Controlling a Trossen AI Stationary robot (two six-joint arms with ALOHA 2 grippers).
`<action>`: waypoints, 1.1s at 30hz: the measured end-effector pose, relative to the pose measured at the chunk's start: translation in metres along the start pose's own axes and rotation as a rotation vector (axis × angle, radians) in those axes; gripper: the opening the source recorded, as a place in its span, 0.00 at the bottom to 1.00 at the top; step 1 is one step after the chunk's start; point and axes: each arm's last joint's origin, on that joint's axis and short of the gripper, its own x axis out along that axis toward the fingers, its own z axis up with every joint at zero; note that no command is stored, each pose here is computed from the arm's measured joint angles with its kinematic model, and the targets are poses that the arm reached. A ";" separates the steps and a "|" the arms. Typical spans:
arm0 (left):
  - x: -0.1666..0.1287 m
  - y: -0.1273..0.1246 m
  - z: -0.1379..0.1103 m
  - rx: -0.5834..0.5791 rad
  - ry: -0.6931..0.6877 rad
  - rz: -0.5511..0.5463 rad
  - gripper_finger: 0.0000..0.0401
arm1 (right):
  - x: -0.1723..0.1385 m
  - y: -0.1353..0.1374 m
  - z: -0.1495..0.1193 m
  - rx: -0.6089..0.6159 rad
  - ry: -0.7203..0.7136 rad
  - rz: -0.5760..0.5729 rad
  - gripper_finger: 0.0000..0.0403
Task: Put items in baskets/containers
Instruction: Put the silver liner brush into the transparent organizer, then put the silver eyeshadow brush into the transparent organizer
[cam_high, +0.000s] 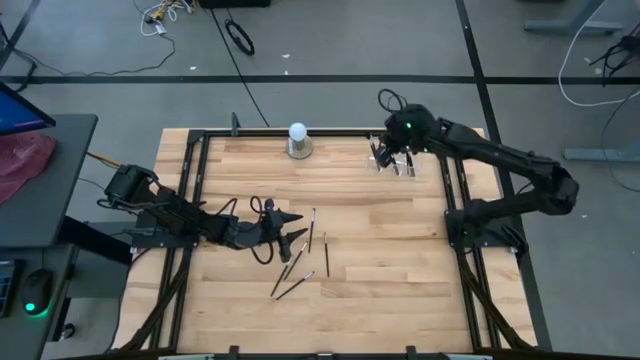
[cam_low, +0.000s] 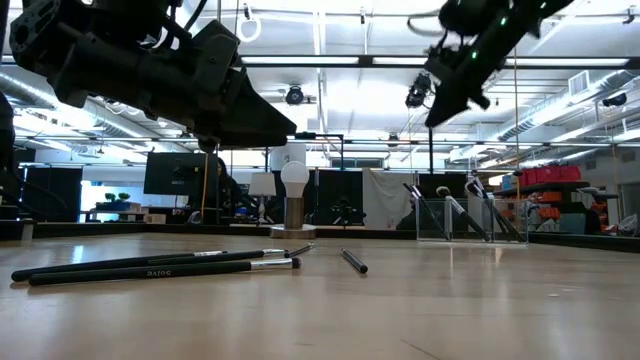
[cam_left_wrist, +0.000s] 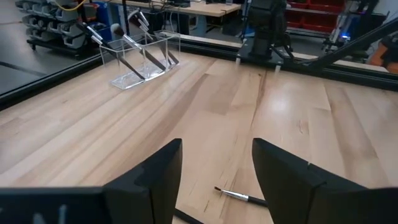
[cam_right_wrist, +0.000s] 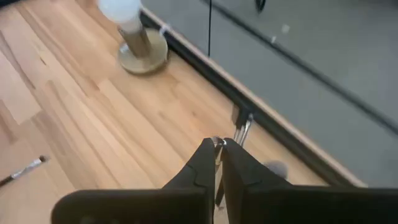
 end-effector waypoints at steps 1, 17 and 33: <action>0.000 0.000 0.000 0.000 0.000 0.000 0.50 | 0.006 -0.006 0.000 0.013 0.024 0.003 0.02; 0.001 0.001 0.000 -0.016 -0.001 0.006 0.50 | 0.081 -0.030 -0.018 0.028 0.270 0.047 0.03; 0.001 0.001 0.001 -0.020 -0.002 0.006 0.50 | 0.097 -0.041 -0.010 0.002 0.164 -0.003 0.30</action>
